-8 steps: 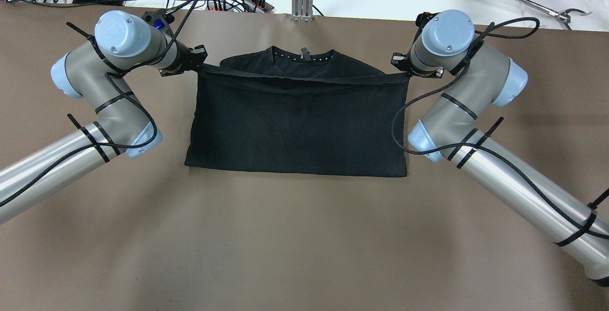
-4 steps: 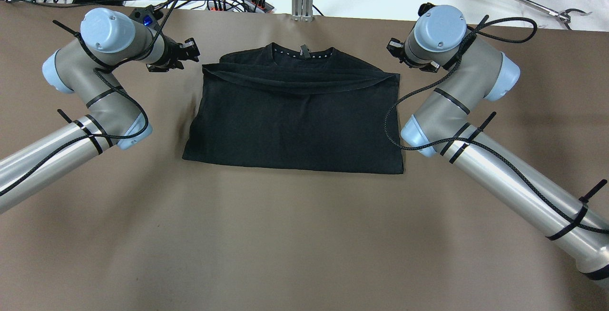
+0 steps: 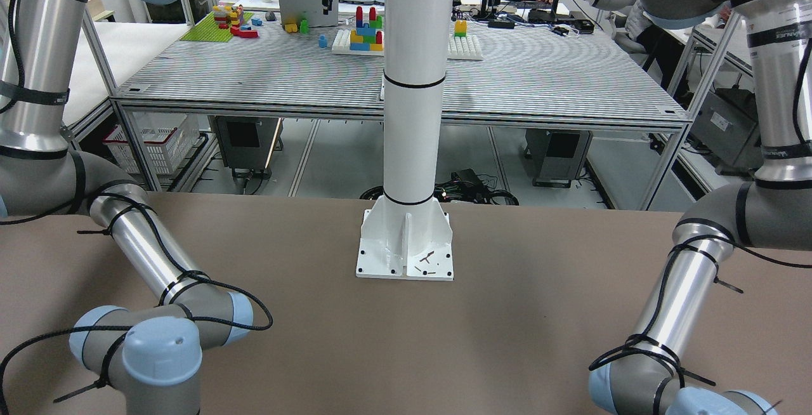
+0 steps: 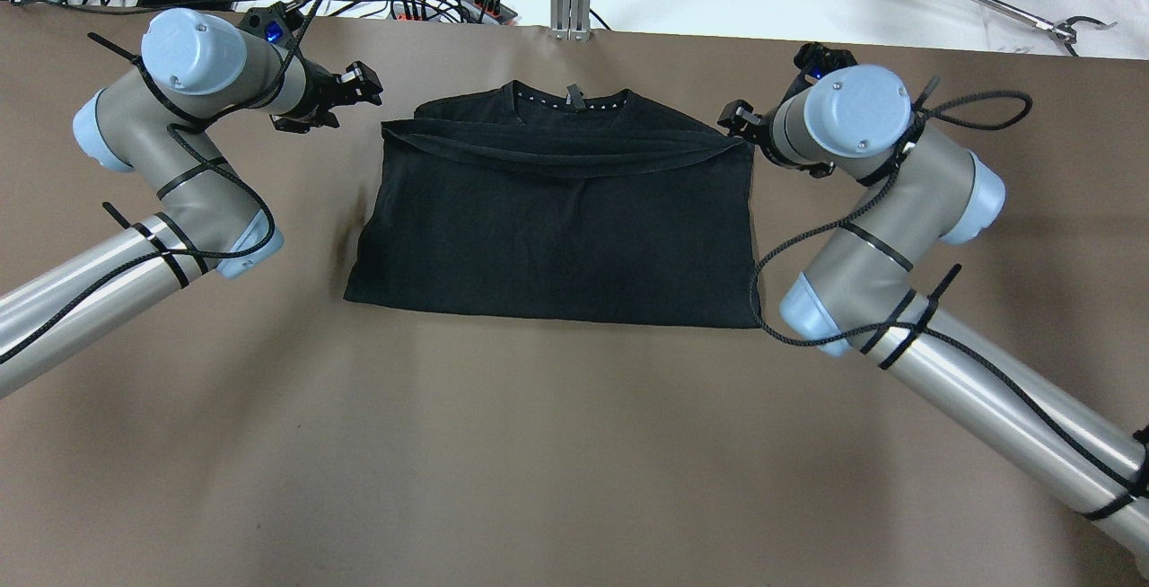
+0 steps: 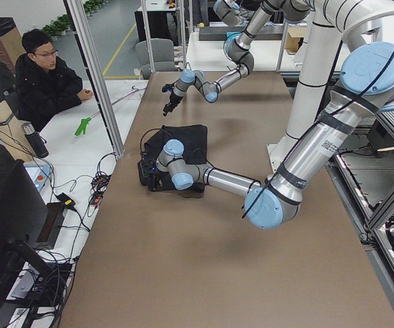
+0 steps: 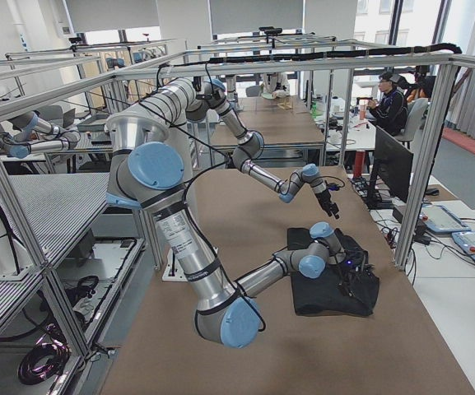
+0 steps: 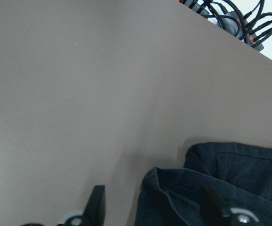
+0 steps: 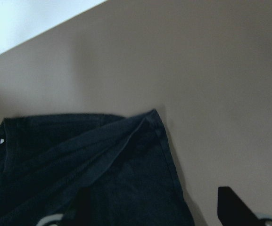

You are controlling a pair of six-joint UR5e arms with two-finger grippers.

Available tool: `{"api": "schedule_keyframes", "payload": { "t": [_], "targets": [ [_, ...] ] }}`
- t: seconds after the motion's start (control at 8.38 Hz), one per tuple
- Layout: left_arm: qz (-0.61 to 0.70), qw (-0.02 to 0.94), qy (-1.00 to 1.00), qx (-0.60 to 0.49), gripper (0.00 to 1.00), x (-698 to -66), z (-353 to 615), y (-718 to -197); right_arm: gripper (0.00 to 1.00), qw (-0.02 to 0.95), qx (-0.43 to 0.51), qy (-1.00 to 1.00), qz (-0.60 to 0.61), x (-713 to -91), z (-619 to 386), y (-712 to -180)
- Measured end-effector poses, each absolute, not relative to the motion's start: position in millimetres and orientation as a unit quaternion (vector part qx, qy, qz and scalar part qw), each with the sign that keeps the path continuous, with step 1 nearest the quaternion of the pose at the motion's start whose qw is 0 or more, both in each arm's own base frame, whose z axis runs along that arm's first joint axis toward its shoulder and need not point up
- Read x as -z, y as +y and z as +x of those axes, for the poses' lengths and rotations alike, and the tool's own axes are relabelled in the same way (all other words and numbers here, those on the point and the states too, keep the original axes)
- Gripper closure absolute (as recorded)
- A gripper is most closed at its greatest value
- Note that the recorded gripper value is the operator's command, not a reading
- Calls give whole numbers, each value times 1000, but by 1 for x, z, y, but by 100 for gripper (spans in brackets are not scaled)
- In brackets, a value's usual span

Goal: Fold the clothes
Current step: 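Release the hem and move the right gripper to the folded shirt's side, then grasp the shirt's side edge with the right gripper and drag it diagonally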

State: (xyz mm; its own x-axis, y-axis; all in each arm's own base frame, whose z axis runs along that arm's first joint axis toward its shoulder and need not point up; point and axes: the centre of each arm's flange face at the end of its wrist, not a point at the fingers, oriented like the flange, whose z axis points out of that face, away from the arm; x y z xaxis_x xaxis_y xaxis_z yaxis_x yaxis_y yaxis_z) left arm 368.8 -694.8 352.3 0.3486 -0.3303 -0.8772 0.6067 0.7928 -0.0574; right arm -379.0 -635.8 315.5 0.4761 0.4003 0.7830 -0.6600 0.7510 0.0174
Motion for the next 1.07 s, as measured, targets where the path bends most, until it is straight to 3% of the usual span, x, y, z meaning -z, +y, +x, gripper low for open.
{"api": "schedule_keyframes", "payload": {
  "t": [0.24,0.48,0.6,0.84,1.07],
  "targets": [
    [142,806,496,290,24,-347,363,-694,6,841,-301,-428,136,-329,-401,-570],
    [145,805,496,293,24,-346,359,-696,32,846,-289,-432,118,-365,-405,-520],
    [146,804,495,295,24,-345,357,-697,38,845,-283,-439,115,-386,-405,-502],
    [150,802,498,295,24,-340,355,-695,40,842,-282,-449,100,-405,-416,-477],
    [152,800,499,295,24,-338,354,-695,50,839,-284,-454,93,-407,-421,-469]
  ]
}}
